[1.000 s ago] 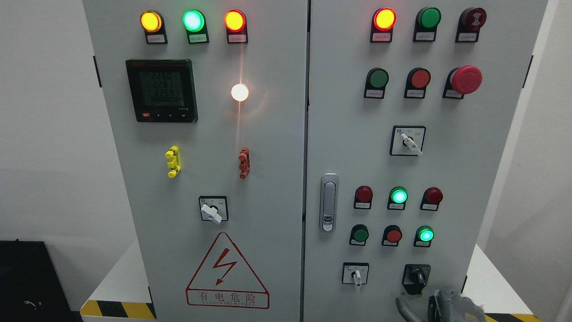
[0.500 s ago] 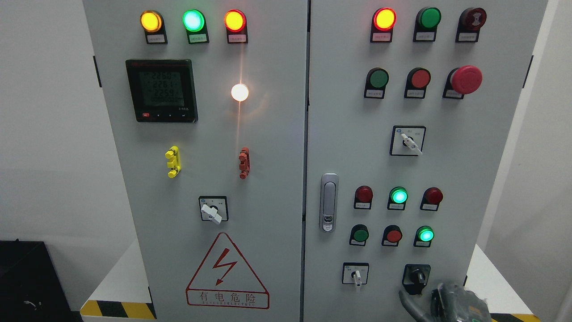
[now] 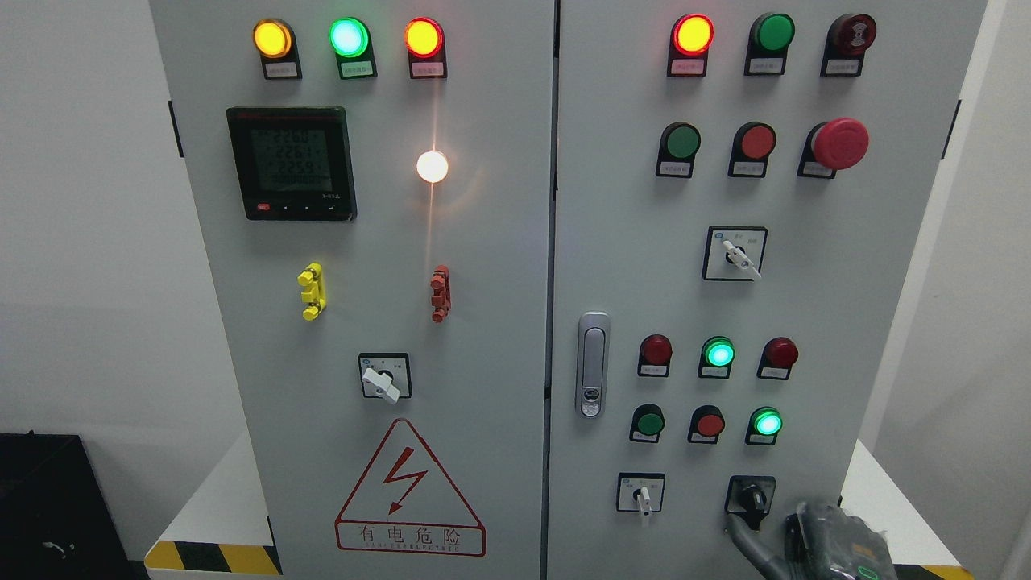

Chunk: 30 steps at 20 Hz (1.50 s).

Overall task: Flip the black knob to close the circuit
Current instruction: 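Twist the black knob with the right hand fingers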

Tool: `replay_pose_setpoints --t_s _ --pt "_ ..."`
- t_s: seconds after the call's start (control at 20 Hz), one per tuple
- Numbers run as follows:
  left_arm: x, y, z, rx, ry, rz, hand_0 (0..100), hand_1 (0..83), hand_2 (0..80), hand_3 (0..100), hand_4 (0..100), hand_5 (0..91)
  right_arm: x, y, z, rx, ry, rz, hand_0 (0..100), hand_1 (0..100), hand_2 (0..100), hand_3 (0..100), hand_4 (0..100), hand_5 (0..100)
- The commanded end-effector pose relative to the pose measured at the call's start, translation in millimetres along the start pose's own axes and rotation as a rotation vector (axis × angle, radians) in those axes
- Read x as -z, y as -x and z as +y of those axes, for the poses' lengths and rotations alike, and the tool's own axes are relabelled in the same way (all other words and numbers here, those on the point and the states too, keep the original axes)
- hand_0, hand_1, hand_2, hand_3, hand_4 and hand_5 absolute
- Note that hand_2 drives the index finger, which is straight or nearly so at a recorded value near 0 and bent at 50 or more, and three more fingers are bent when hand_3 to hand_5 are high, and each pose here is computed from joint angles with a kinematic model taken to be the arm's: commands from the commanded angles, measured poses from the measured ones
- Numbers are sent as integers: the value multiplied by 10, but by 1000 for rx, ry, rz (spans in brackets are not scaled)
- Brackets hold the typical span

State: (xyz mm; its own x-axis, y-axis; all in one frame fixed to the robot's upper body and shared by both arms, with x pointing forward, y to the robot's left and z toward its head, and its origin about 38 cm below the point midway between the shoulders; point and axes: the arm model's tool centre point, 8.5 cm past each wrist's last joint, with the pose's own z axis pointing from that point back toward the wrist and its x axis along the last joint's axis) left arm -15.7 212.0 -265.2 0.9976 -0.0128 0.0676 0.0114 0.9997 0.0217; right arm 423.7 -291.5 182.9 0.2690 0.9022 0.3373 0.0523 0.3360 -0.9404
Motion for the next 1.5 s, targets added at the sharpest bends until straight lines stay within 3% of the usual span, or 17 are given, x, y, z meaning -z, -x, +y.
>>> replay_pose_setpoints --t_s 0.0,1.45 --pt "0 0 1 0 -1 0 120 556 0 0 0 0 19 66 -9 -1 3 18 0 0 891 1000 882 881" --pt "0 0 1 0 -1 0 120 556 0 0 0 0 50 275 -128 18 31 56 0 0 878 1000 877 878"
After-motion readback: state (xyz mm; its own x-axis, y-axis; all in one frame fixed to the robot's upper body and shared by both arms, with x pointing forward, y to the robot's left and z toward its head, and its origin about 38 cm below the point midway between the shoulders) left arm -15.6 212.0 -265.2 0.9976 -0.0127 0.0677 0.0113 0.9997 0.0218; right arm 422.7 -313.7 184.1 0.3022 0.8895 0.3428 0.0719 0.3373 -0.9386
